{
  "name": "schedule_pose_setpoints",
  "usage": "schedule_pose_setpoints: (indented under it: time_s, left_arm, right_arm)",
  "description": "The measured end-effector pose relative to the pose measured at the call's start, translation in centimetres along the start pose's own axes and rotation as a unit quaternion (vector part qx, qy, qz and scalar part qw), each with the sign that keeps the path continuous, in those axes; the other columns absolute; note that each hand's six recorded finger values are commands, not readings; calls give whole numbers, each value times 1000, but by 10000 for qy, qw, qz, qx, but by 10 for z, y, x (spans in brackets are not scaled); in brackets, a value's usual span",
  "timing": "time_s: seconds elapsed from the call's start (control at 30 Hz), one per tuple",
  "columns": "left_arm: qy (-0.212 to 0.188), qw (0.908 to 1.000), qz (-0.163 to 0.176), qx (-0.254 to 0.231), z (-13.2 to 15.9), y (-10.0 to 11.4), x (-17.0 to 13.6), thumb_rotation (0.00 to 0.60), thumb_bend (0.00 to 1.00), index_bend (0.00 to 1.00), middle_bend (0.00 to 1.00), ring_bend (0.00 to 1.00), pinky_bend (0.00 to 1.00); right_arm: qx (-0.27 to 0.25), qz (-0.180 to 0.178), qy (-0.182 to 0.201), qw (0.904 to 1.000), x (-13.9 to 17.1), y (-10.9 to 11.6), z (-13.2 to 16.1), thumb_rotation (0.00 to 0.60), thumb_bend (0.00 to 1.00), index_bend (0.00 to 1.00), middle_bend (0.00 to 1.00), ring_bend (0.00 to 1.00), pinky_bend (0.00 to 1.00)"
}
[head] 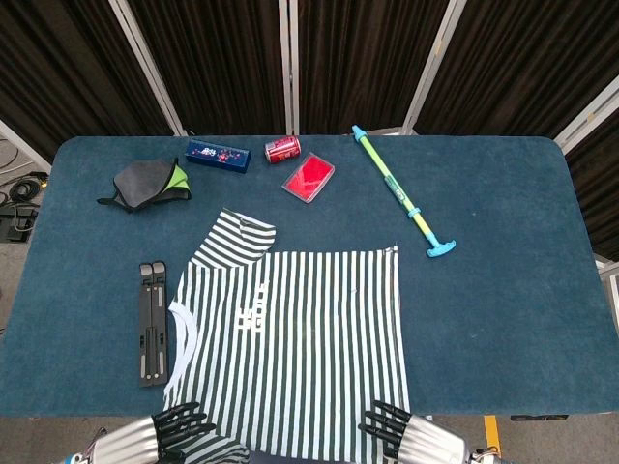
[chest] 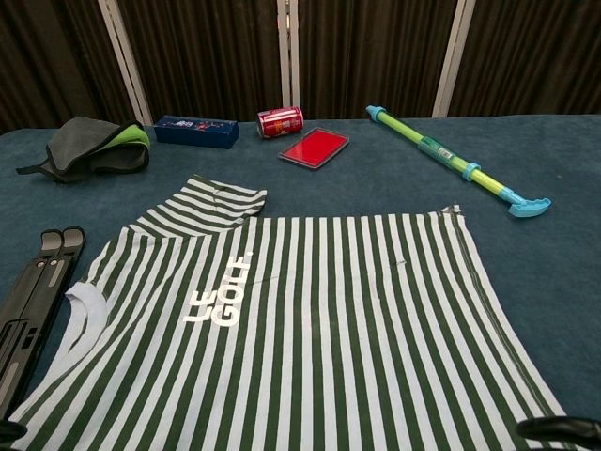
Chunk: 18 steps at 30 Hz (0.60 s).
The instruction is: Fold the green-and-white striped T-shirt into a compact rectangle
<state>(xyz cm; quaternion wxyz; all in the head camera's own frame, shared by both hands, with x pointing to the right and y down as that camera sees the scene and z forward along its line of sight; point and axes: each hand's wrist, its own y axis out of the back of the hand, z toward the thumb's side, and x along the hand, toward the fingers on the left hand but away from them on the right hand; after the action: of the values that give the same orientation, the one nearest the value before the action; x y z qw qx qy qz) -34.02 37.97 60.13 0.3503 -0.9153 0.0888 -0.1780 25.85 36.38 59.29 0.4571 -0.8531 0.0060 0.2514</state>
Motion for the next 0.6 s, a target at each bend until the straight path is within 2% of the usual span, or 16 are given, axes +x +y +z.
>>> schedule_pose_setpoints:
  time_s: [0.37, 0.47, 0.6]
  left_arm:
    - [268, 9992, 311, 8, -14, 13, 8, 600, 626, 849, 0, 0, 0]
    - [427, 9979, 491, 9, -22, 20, 12, 600, 626, 852, 0, 0, 0]
    - [851, 9940, 683, 81, -37, 28, 19, 600, 626, 852, 0, 0, 0]
  right_arm:
    - [-45, -113, -243, 9996, -2, 6, -15, 600, 419, 752, 99, 0, 0]
    - [-98, -174, -369, 9991, -3, 9, -22, 600, 419, 752, 99, 0, 0]
    - [-194, -320, -612, 9974, -6, 16, -38, 600, 419, 753, 99, 0, 0]
